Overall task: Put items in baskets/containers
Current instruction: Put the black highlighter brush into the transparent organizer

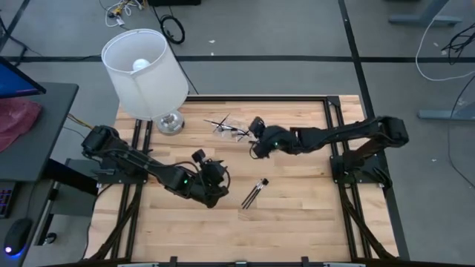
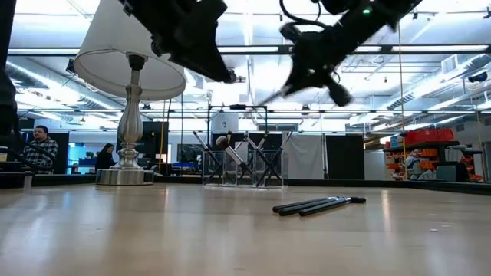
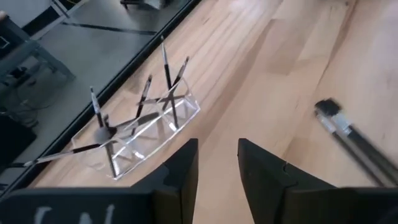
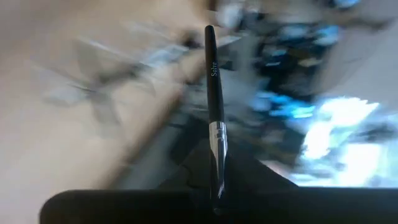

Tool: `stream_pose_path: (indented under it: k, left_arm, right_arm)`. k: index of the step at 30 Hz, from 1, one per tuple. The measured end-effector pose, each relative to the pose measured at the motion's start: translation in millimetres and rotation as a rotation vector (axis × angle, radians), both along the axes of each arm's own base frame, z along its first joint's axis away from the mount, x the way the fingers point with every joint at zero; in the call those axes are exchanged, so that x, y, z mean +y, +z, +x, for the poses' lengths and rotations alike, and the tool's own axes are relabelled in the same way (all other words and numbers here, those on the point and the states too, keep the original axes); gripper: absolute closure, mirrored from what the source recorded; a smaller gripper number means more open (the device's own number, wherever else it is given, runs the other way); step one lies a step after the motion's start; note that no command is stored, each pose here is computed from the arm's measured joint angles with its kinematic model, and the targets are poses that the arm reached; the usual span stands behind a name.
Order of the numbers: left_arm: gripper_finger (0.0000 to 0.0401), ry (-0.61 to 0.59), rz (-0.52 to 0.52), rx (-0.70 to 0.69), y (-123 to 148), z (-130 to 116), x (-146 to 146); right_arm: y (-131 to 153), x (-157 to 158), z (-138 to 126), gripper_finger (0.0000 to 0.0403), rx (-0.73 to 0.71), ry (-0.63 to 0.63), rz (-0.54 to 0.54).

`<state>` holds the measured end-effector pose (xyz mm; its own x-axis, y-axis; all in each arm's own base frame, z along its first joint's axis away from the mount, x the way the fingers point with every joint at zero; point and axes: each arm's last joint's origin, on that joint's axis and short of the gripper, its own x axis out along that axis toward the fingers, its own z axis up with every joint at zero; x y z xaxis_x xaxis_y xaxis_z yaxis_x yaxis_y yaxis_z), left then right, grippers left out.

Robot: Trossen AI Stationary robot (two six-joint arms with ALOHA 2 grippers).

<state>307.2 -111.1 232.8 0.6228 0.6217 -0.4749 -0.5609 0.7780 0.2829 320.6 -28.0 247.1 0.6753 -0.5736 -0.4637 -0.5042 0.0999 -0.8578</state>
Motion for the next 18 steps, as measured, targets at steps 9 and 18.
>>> stream_pose_path:
  k: [9,18]
  left_arm:
    - [0.0286,0.004,0.015,0.036,-2.2,-2.9,1.5]
    - [0.0286,0.006,0.020,0.050,-2.8,-3.8,2.2]
  right_arm:
    - [-22.3,-46.0,16.0,0.0375,0.335,0.185,-0.401]
    - [-55.6,-60.0,32.2,0.0375,0.437,0.265,-0.480]
